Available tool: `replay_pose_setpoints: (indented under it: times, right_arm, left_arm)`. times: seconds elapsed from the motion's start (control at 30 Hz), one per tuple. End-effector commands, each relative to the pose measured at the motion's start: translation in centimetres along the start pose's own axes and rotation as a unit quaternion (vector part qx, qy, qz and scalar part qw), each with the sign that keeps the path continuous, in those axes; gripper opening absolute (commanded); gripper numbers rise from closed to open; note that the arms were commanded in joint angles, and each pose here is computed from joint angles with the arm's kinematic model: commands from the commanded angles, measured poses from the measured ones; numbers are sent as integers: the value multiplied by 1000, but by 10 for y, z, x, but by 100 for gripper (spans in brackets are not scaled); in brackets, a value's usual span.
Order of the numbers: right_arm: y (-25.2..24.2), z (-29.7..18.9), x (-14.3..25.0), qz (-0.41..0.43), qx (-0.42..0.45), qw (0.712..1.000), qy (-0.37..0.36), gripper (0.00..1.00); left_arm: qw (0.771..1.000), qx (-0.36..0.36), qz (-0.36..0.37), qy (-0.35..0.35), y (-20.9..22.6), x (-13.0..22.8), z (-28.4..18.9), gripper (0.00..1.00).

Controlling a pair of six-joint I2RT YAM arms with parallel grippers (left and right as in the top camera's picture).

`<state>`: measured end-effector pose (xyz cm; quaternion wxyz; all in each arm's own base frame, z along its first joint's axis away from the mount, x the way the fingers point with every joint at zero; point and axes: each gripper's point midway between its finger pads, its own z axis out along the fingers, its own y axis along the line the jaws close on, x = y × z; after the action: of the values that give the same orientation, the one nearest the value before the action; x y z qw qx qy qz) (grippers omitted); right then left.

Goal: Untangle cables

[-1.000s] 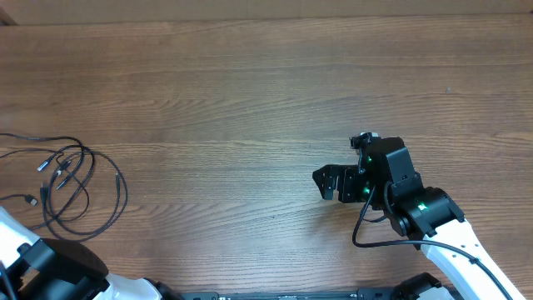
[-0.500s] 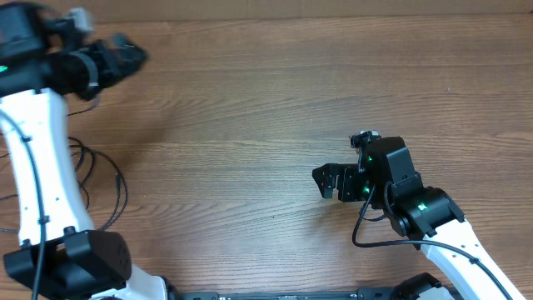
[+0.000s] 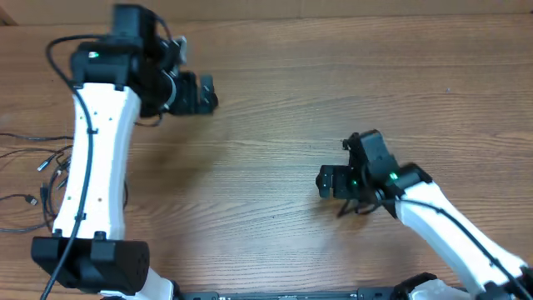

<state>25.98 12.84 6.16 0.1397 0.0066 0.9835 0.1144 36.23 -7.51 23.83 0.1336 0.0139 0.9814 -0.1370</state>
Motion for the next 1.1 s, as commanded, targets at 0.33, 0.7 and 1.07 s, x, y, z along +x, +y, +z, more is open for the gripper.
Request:
replay_pose_setpoints:
  times: [0.33,0.7,1.07]
  right_arm:
    - [13,-102,-83,-18,-14,994,-109,100]
    - [-35,-172,-59,28,-8,978,-209,100]
    - [-35,-209,-15,2,-35,946,-323,100]
  left_arm:
    - [985,-120,27,118,1,73,6,100]
    - [994,-105,36,-12,13,106,5,100]
    - [959,-86,3,-271,32,138,-35,99]
